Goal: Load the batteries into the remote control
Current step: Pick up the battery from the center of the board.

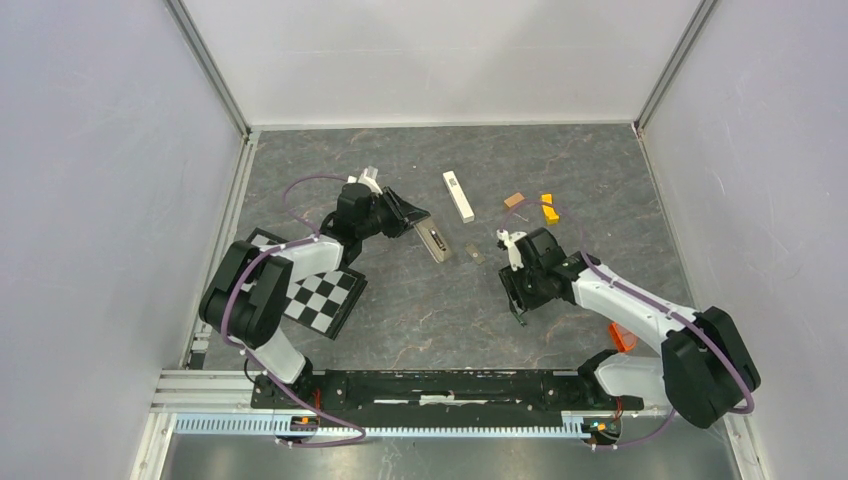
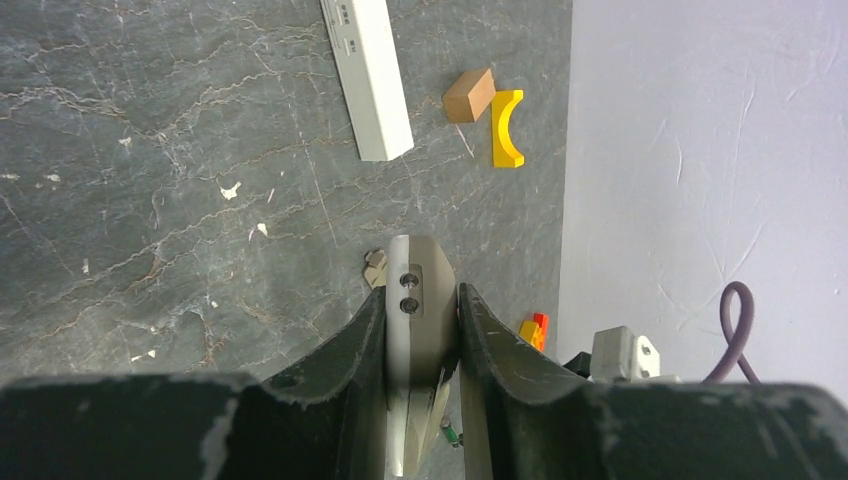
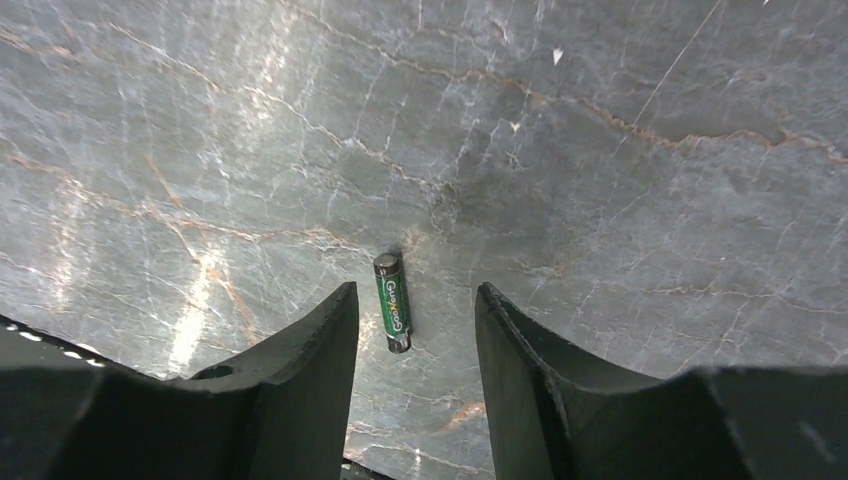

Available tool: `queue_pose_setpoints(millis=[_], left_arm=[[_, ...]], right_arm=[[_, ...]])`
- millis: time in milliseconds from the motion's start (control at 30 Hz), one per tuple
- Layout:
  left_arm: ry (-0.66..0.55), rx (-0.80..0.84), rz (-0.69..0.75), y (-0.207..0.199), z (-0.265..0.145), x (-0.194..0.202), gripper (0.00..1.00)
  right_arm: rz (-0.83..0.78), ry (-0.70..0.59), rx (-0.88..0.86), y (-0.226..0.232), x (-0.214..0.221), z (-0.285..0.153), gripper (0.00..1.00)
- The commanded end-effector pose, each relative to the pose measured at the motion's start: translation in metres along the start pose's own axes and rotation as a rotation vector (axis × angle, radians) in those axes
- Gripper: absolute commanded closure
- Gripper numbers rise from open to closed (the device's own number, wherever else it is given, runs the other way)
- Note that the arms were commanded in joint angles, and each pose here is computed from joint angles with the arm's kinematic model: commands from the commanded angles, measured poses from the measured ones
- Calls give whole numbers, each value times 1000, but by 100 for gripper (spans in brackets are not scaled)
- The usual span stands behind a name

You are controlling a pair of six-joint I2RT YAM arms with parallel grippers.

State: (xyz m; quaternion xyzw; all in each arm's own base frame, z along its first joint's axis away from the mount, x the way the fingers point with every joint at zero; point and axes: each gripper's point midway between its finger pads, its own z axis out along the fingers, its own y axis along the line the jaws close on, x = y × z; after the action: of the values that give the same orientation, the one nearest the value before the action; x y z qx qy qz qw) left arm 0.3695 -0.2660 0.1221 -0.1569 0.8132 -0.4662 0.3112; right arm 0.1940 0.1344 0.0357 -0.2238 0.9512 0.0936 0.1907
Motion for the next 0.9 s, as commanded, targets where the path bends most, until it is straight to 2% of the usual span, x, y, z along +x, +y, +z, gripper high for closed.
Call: queue_pose_setpoints(millis=[0,233,467,700,867], left_arm=[[-26,58,49,-17,-7,-8,98],[-27,59,47,-16,-9,-7,98],[-20,91,38,-20,-6,-5,98],[8,116,20,-22,-2,1,98],[65,139,18,-25,4,14,98]], right_arm=[[-2,44,-8,2,13,4,51],[-34,102,-9,7,28,8,61],[-70,144,11,8,38,11,68],[-57,187,75,0,51,18,87],[-22,166,123,-7,50,23,98]])
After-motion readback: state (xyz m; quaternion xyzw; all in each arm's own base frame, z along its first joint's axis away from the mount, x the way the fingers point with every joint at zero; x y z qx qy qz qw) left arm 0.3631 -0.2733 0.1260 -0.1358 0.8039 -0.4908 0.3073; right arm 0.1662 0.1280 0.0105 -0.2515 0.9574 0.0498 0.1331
